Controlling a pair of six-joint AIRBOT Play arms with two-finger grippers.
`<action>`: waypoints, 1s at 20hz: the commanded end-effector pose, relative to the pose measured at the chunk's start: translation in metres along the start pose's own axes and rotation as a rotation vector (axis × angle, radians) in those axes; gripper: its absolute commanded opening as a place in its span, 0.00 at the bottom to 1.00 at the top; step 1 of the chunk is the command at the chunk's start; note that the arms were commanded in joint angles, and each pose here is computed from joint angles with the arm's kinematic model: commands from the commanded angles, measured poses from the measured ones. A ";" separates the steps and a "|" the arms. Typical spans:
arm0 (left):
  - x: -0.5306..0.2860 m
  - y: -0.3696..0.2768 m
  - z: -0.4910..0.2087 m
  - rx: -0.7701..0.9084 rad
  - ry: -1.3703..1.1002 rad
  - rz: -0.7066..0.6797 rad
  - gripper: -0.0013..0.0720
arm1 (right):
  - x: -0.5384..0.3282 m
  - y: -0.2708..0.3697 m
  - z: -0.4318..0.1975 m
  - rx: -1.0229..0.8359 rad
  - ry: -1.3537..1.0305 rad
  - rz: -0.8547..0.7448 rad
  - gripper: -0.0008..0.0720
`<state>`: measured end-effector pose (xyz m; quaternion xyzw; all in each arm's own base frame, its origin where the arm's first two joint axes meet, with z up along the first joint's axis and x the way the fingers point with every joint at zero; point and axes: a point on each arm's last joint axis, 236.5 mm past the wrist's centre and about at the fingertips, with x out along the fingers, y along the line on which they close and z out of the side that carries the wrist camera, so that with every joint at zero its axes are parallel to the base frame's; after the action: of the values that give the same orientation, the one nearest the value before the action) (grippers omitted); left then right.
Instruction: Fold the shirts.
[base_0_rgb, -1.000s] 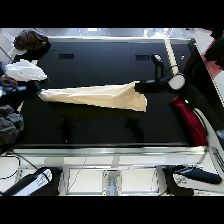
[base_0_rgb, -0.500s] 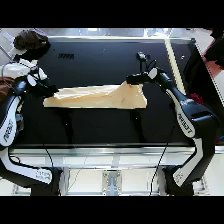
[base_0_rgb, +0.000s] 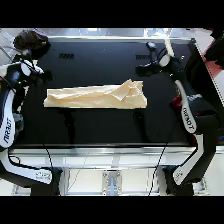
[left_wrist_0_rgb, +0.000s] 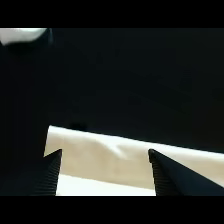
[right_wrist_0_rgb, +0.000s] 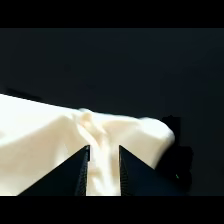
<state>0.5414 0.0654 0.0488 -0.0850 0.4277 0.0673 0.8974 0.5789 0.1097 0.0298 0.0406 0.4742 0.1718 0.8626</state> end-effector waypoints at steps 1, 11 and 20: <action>-0.055 -0.016 0.048 0.015 -0.146 -0.029 0.87 | -0.072 -0.063 -0.032 0.055 0.168 -0.133 0.32; -0.097 -0.121 0.044 0.235 -0.207 -0.164 0.87 | -0.013 -0.048 -0.106 0.606 0.304 0.442 0.89; -0.068 -0.148 0.021 0.274 -0.140 -0.192 0.87 | 0.052 -0.057 -0.099 0.706 0.189 0.571 0.89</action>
<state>0.5417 -0.0719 0.1371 -0.0005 0.3520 -0.0672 0.9336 0.5275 0.0632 -0.0683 0.4280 0.5644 0.2325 0.6665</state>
